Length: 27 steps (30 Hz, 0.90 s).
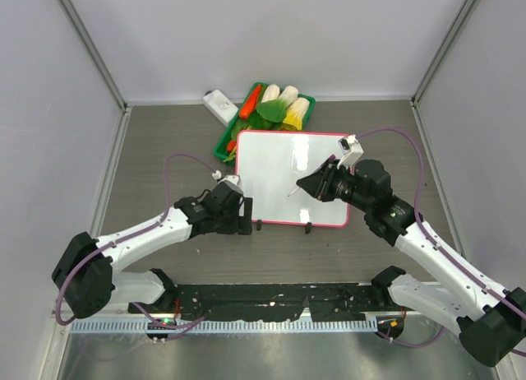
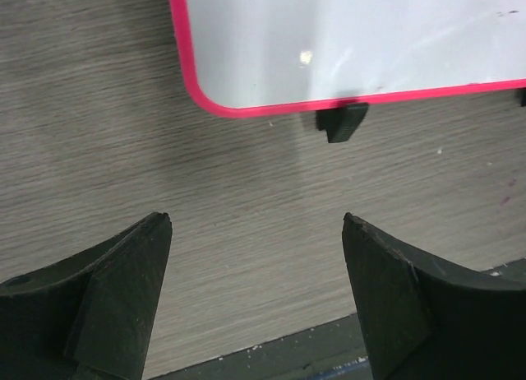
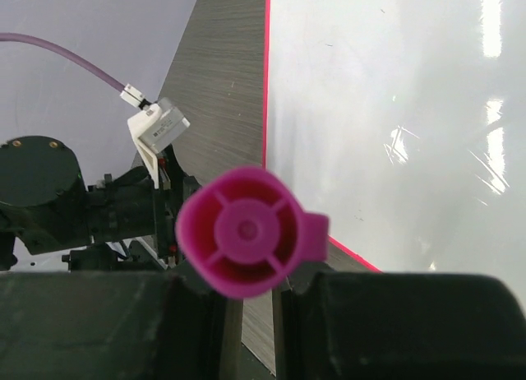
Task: Write a sentence on the whiteboard
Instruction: Move the whiteboard stand to the corner of the board.
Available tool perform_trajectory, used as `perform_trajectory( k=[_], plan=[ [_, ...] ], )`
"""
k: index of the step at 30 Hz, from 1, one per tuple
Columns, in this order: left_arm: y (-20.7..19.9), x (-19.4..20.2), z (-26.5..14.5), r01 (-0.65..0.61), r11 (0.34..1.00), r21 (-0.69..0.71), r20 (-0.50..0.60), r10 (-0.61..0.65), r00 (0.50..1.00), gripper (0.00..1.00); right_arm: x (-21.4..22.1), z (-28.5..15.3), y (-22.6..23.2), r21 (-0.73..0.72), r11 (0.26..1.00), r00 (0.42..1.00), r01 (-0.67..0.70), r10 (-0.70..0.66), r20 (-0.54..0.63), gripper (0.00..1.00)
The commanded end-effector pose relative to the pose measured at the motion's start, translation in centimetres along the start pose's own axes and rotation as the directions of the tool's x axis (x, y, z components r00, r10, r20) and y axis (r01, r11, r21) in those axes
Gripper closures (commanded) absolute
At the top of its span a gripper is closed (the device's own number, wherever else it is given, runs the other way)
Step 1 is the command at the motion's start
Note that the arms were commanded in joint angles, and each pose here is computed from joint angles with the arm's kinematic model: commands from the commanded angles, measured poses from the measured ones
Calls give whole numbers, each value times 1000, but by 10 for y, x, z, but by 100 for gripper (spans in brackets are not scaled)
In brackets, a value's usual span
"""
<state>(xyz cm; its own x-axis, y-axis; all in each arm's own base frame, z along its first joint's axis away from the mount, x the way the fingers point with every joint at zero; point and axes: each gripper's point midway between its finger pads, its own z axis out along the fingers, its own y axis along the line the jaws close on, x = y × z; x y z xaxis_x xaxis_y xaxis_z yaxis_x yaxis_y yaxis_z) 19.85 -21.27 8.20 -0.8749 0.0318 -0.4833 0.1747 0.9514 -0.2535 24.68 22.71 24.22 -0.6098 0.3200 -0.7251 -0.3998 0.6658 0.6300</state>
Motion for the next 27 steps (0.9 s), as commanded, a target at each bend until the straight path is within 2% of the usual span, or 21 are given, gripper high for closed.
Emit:
perform_trajectory(
  k=[1,15,22,27],
  plan=[
    [-3,-13,6,45,999,-4,133,-44,990,14,-25,-8,15,-32,999,996,32,-30,83,98],
    [-39,8,49,-40,999,33,139,35,990,23,-26,-8,11,-8,999,996,39,-39,85,99],
    [-32,9,70,-48,994,-98,145,62,988,30,-28,-12,10,4,999,995,42,-42,95,99],
    [-31,11,81,-53,992,-115,141,69,988,38,-27,-14,7,19,999,994,45,-47,96,99]
  ],
)
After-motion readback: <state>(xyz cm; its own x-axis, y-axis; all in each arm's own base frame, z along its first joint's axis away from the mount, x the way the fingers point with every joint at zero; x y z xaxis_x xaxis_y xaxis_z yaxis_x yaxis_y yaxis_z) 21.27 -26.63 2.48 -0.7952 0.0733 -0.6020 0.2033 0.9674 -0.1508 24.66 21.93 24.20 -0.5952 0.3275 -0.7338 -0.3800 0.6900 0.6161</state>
